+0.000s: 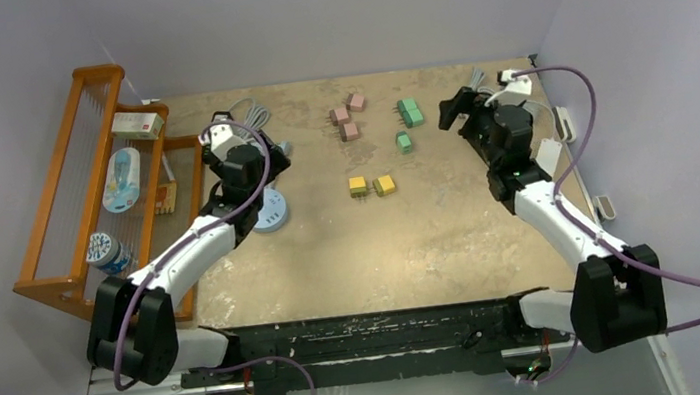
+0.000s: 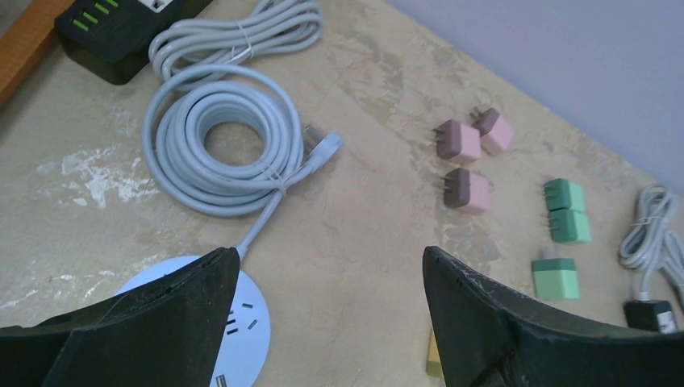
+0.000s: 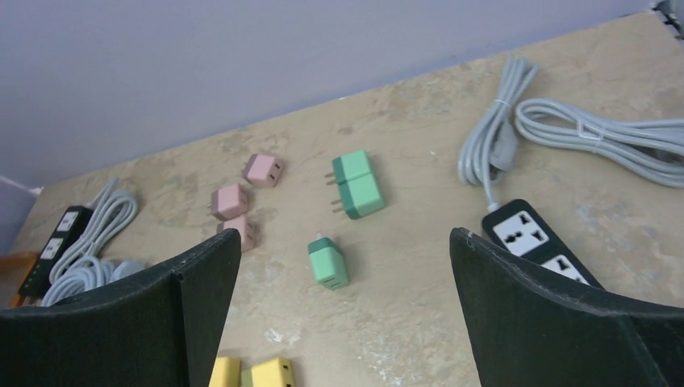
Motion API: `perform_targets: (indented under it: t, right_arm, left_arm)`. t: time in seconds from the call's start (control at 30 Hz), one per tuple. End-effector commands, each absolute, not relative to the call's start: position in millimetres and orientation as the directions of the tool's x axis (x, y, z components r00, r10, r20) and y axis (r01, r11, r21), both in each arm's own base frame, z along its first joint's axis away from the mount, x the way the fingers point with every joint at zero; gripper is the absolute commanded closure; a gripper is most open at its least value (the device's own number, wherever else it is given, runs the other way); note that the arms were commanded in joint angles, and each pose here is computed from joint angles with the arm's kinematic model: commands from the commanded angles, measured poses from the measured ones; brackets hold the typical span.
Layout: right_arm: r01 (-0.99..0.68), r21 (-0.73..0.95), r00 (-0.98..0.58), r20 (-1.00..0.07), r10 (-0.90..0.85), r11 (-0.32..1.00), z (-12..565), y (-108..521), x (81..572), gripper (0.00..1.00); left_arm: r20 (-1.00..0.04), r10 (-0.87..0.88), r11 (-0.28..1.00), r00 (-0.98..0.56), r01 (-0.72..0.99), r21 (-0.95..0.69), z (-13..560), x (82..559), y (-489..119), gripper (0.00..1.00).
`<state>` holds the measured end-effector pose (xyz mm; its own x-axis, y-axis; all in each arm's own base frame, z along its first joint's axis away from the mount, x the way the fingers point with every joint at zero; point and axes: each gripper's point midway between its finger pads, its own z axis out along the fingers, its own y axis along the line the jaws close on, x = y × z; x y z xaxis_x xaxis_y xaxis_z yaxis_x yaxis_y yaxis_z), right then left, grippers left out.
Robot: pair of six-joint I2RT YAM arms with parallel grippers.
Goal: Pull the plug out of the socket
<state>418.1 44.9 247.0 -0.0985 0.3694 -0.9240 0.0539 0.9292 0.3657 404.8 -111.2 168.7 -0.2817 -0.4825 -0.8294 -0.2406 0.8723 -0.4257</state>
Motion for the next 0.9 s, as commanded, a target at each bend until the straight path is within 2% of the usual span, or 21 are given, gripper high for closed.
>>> perform_targets:
  t: [0.0,0.1,0.23,0.33,0.43,0.47,0.57,0.77,0.87]
  right_arm:
    - [0.075,0.380,-0.064,-0.921,0.385,0.922,259,39,433,0.01]
    - [0.110,0.502,-0.171,-0.841,0.514,0.858,224,11,448,0.01]
    - [0.353,0.526,-0.189,-0.770,0.610,0.774,182,-42,452,0.01]
    - [0.542,0.585,-0.160,-0.633,0.758,0.603,134,-87,440,0.01]
    - [0.734,0.555,-0.106,-0.475,0.874,0.391,77,-111,420,0.01]
    - [0.771,0.534,-0.074,-0.466,0.882,0.347,73,-120,420,0.01]
    - [0.813,0.484,-0.061,-0.481,0.875,0.323,60,-131,419,0.01]
    - [0.839,0.486,0.035,-0.498,0.866,0.245,59,-142,402,0.02]
    - [0.776,0.535,0.039,-0.570,0.821,0.335,90,-146,406,0.02]
  left_arm:
    - [-0.860,-0.480,0.874,-0.172,-0.174,-0.453,211,407,-108,0.16]
    - [-0.858,-0.478,0.877,-0.187,-0.159,-0.454,207,405,-111,0.16]
    - [-0.851,-0.479,0.878,-0.215,-0.142,-0.458,193,405,-117,0.15]
    - [-0.849,-0.468,0.884,-0.243,-0.149,-0.444,180,405,-118,0.15]
    - [-0.849,-0.460,0.888,-0.258,-0.154,-0.434,173,406,-119,0.15]
    - [-0.849,-0.458,0.889,-0.263,-0.154,-0.432,171,406,-119,0.15]
    - [-0.849,-0.457,0.890,-0.266,-0.135,-0.436,168,405,-122,0.15]
    - [-0.842,-0.448,0.894,-0.298,-0.131,-0.429,155,405,-125,0.15]
    - [-0.843,-0.440,0.898,-0.309,-0.138,-0.418,150,403,-124,0.15]
